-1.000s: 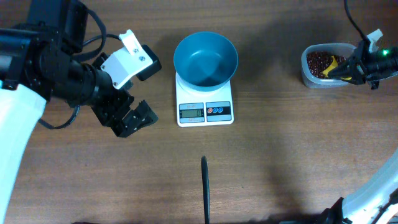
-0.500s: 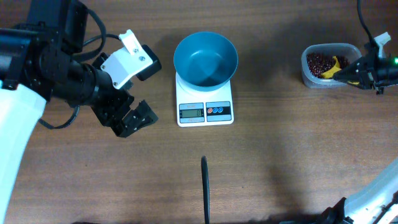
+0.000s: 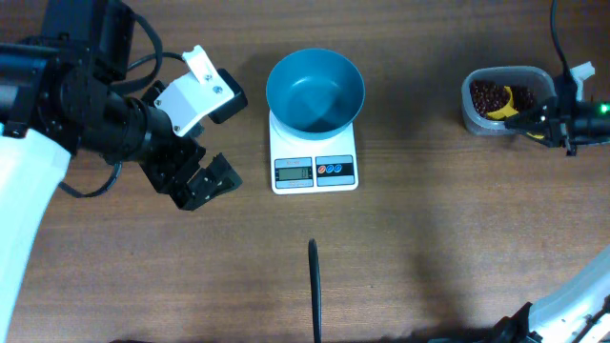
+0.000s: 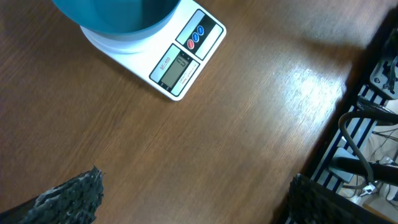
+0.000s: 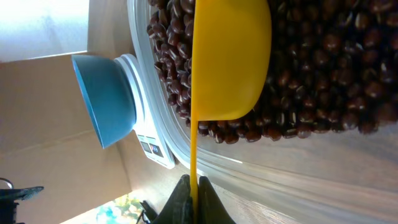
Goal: Scoop item into bowl and weigh 50g on scale
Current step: 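Drag the scoop through the beans and tilt it up to fill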
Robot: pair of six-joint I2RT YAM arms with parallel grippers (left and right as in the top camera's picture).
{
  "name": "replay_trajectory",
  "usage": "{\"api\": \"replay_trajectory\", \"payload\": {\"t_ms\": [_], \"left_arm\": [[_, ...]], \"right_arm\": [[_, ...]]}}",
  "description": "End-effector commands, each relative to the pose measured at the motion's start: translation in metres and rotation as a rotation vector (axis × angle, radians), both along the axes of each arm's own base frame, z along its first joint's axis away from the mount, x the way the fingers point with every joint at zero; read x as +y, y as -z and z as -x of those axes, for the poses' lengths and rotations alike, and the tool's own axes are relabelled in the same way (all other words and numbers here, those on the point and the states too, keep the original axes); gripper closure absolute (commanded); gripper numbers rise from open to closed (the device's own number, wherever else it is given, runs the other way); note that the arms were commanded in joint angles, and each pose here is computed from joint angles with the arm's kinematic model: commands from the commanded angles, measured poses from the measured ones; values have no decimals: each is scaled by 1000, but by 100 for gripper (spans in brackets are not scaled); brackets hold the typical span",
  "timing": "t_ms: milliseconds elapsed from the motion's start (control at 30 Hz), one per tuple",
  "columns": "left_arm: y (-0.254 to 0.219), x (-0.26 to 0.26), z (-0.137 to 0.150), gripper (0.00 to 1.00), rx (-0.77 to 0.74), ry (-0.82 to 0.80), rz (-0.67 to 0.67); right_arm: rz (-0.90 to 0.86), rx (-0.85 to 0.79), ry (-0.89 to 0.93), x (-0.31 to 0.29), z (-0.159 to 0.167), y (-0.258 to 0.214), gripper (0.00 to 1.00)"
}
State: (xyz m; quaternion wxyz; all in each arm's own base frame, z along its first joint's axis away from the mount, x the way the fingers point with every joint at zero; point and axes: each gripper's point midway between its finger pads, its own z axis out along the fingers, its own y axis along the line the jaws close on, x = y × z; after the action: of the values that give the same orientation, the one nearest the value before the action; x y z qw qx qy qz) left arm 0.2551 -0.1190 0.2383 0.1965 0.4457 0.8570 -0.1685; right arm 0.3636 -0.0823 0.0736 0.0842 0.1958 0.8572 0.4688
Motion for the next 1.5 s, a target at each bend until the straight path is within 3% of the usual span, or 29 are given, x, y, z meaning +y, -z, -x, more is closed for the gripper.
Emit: {"api": "replay_trajectory", "payload": {"t_ms": [0,600,867,1467], "left_arm": [[-11,-3,1,1,-40,25,18],[-11,-3,1,1,-40,25,18],[-11,-3,1,1,-40,25,18],[-11,-3,1,1,-40,25,18]], "right_arm": [[-62,-3,38,-3,7,6,96],[-163,-188,144,-29,-2,-21,96],[-159,-283,111,-26,-2,-29,96],[-203,-334,173,-41,13,-44,96]]}}
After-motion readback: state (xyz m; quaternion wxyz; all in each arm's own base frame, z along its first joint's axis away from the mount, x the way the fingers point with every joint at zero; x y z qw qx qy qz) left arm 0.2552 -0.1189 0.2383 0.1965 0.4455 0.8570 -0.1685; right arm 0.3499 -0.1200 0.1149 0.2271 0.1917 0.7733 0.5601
